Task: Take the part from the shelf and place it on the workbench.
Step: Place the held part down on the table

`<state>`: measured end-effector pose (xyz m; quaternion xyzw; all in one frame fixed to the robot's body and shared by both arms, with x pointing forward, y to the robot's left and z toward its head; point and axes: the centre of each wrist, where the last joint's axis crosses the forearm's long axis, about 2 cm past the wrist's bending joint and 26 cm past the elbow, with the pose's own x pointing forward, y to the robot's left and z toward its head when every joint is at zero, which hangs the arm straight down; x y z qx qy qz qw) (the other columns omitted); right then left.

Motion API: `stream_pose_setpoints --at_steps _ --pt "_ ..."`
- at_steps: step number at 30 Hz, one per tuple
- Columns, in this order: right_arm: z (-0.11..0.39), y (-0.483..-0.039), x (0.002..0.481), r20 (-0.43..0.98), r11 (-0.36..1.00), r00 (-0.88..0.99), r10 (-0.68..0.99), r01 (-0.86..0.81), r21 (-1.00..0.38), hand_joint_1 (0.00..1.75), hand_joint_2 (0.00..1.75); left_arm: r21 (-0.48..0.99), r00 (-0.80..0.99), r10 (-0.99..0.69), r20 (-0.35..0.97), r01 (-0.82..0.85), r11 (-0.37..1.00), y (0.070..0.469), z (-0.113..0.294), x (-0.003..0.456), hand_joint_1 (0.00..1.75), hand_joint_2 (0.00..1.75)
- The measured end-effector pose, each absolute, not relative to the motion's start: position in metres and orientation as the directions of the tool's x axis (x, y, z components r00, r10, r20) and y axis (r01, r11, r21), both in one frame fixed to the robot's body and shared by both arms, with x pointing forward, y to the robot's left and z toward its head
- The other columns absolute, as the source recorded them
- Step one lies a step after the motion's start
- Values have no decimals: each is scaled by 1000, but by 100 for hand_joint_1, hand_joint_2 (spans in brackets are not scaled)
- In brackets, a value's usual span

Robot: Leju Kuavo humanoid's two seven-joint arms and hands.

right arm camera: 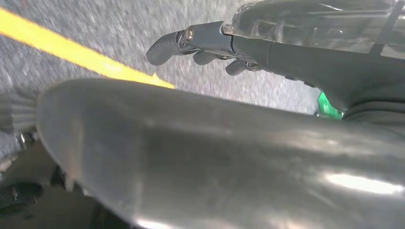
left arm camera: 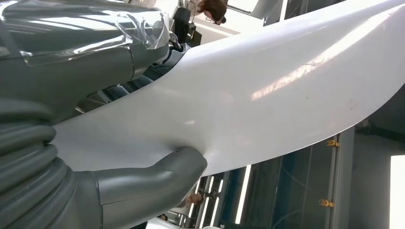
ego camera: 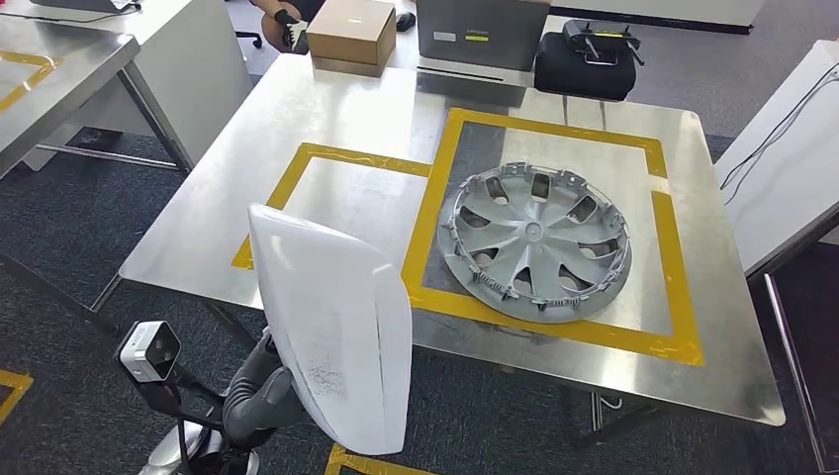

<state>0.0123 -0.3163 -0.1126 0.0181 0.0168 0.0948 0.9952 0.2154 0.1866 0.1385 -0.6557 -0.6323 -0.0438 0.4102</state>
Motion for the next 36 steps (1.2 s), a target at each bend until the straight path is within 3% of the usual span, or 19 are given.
stream_pose_setpoints --at_steps 36 --pt "-113 -317 10 -31 982 982 185 -184 44 0 0 -452 145 780 609 871 191 192 140 216 175 175"
